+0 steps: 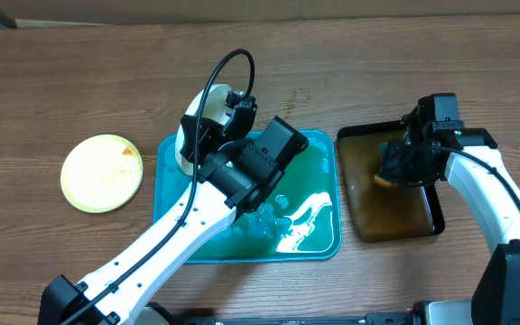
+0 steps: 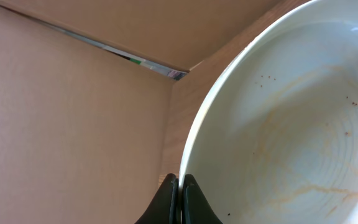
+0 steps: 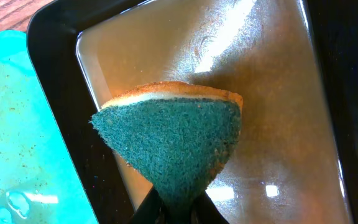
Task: Clean dirty plates on tray and stack at the side
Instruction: 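Lift the white plate with the left gripper and stack it on the plates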
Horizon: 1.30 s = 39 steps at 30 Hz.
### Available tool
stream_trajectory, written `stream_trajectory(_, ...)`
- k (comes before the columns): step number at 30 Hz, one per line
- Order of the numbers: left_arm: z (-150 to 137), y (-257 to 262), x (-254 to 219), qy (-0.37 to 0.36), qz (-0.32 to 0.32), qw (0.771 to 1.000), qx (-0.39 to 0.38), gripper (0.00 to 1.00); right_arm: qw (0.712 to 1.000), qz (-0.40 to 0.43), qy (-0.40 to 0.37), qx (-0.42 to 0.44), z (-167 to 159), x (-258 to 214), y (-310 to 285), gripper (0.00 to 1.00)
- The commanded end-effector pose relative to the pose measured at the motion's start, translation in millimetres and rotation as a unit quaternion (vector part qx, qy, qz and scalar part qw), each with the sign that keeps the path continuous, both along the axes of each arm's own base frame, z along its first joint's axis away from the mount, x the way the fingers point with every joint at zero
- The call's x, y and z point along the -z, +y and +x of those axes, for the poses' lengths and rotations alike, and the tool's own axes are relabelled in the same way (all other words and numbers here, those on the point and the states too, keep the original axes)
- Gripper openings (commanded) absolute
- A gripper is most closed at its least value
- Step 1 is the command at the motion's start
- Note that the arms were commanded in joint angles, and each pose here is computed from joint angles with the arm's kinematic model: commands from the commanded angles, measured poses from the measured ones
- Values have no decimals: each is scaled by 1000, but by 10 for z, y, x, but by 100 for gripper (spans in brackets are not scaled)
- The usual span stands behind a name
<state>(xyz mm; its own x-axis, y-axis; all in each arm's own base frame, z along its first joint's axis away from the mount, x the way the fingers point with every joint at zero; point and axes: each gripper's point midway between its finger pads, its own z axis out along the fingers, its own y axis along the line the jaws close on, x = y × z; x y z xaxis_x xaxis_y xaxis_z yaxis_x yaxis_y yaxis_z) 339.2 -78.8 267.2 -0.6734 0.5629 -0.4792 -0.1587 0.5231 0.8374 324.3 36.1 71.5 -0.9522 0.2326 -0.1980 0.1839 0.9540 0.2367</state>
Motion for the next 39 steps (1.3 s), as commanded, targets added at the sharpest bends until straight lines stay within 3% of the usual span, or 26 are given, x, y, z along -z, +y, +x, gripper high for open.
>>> stream_trajectory(1,-27,33,-111,-18,8,1000,-6,4,1000,-5,-2,-1,1,5,-24,8)
stream_trajectory(6,-7,79,-73,-18,-9,1000,-13,4,1000,-5,-2,-1,-2,6,-24,8)
stream_trajectory(10,25,172,106,24,-46,999,-15,4,1000,-5,-1,-1,-7,7,-24,8)
stream_trajectory(17,3,634,344,72,-188,978,-61,4,1000,-5,-1,-1,-7,8,-24,9)
stream_trajectory(22,-39,1147,498,84,-305,941,-119,4,1000,-5,-1,-1,-7,8,-24,9)
stream_trajectory(28,-144,1731,765,88,-426,879,-195,4,1000,-5,-1,-1,-7,8,-24,9)
stream_trajectory(39,-413,2638,1351,89,-489,800,-336,4,1000,-5,0,-2,-8,8,-24,9)
